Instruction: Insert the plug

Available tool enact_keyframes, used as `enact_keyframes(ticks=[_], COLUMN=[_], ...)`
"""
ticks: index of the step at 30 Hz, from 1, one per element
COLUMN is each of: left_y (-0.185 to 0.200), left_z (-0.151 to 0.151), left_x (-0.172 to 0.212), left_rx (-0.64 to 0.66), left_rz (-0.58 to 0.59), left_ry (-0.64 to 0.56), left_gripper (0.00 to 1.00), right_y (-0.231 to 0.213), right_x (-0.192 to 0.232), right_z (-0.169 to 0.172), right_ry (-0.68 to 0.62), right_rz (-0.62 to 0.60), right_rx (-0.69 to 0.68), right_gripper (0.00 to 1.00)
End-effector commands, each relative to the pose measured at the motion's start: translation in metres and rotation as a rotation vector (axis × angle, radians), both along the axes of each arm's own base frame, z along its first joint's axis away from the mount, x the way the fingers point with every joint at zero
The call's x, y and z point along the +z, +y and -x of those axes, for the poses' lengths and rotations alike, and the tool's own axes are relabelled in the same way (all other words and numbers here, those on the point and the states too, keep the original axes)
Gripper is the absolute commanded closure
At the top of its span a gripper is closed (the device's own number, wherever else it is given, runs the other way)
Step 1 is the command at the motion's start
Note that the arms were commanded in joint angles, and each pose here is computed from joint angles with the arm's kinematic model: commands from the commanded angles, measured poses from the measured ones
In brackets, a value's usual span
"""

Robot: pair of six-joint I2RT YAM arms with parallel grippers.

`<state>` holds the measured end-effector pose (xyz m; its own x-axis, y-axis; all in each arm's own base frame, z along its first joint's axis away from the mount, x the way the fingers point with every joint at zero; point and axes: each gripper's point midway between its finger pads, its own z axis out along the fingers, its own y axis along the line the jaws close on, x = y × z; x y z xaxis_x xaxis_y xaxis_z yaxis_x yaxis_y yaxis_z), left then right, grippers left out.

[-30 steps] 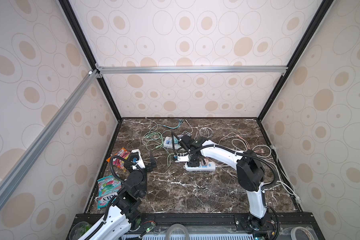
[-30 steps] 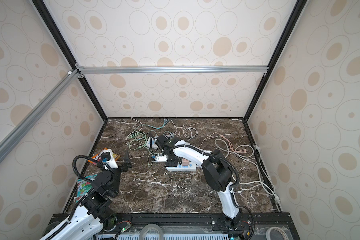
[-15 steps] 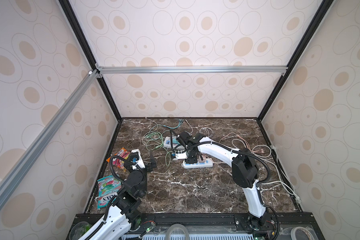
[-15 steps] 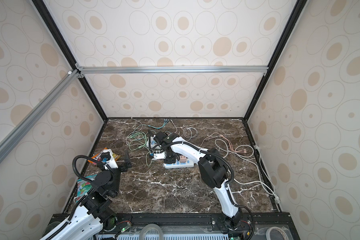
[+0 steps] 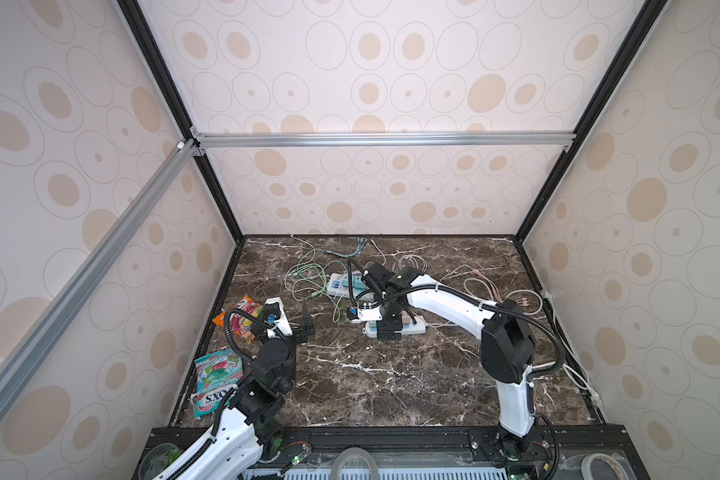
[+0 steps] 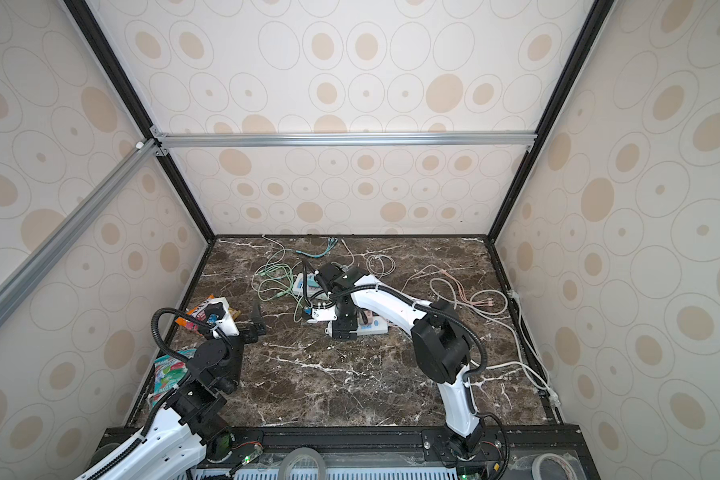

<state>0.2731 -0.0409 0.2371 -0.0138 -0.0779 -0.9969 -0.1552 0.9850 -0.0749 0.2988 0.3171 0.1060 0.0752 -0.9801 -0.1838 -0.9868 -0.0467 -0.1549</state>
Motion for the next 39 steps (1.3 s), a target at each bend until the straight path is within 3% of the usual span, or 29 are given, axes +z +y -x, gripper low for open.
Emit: enact_keyframes(ticks=[1,7,10,13,16,18,21,23,25,31,35,39], left_y=[0.000,-0.002,0.003,0.018,0.035,0.053,0.078,0.093,0.105,0.110,0.106,0.097], left_z=[-0.002,-0.006,-0.009,-0.011,-0.014,-0.013,-0.009,-0.009,-0.011,-0.033,-0.064,-0.091], left_x=[0.012,0.007,0.003,-0.008,-0.022,-0.034,-0.046,-0.056,-0.068,-0.096,-0.117,-0.113], left_rx=[-0.001,-0.004,0.032,0.127,0.210,0.293,0.411,0.470,0.515,0.486,0.370,0.288], left_rz=[0.043,0.040,0.042,0.045,0.039,0.033,0.019,0.008,-0.004,-0.009,0.018,-0.028], left_ry=[-0.038,-0.021,-0.007,0.026,0.059,0.072,0.075,0.092,0.131,0.204,0.282,0.256], left_gripper=[0.02,0.02,0.02,0.02,0.02,0.02,0.01,0.02,0.02,0.02,0.01,0.02], right_y=[-0.004,-0.017,-0.022,-0.040,-0.089,-0.150,-0.243,-0.310,-0.341,-0.382,-0.376,-0.367], right_x=[0.021,0.054,0.080,0.113,0.142,0.146,0.125,0.093,0.063,0.004,-0.008,0.002], right_z=[0.013,0.023,0.016,-0.012,-0.054,-0.081,-0.092,-0.083,-0.071,-0.051,-0.064,-0.083], right_ry=[-0.001,-0.055,-0.124,-0.242,-0.453,-0.618,-0.760,-0.758,-0.726,-0.777,-0.724,-0.799], right_rz=[-0.053,-0.171,-0.338,-0.561,-0.749,-0.816,-0.782,-0.709,-0.701,-0.544,-0.637,-0.779], right_rx=[0.008,-0.026,-0.106,-0.298,-0.589,-0.878,-1.286,-1.587,-1.721,-1.829,-1.782,-1.676], right_gripper=[0.02,0.02,0.02,0.02,0.02,0.02,0.02,0.02,0.02,0.02,0.01,0.02])
